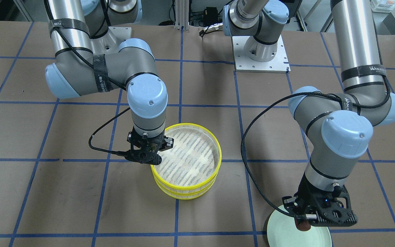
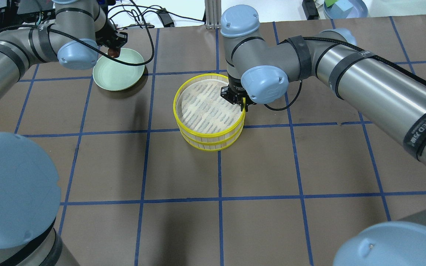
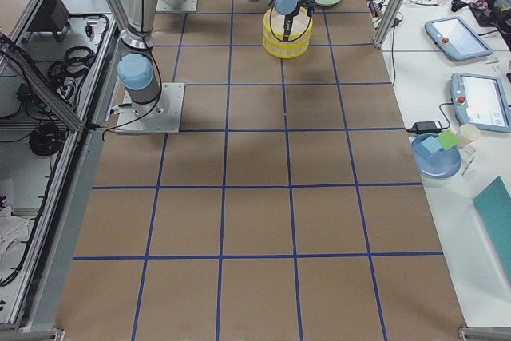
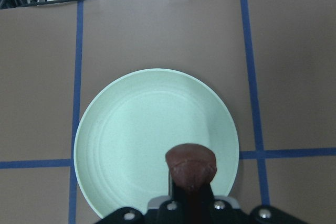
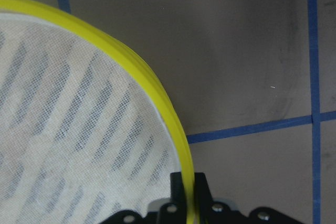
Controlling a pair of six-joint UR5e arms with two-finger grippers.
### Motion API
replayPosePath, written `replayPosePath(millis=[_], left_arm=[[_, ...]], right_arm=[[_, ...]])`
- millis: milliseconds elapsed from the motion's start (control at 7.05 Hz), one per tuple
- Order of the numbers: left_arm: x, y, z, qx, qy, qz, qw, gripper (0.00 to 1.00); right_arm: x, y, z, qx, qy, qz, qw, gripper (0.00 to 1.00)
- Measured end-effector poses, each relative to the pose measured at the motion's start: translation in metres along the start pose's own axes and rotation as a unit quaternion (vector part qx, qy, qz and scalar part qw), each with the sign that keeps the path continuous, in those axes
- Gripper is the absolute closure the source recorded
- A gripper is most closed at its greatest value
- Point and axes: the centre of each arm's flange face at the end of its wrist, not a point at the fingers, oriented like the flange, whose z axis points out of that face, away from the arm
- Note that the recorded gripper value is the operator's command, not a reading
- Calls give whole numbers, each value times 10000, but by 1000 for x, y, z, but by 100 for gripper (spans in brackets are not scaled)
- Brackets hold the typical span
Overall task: Place buns in different layers of steamer
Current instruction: 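Carry the brown bun over the steamer while the right gripper releases the rim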
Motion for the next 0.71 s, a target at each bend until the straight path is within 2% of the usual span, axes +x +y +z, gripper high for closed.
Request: replayPosePath(millis=[284,426,709], left_arm=[[34,6,-26,-38,87,-84,9999,100],[50,9,-37,-26,128,-135,9998,100],[67,15,-62,-65,188,-117,9997,100]], right_arm=[[2,1,-2,-5,-6,5,10000,0],[8,3,-14,19,-38,18,10000,0],[47,18,-75,38,-133,78,9999,0]])
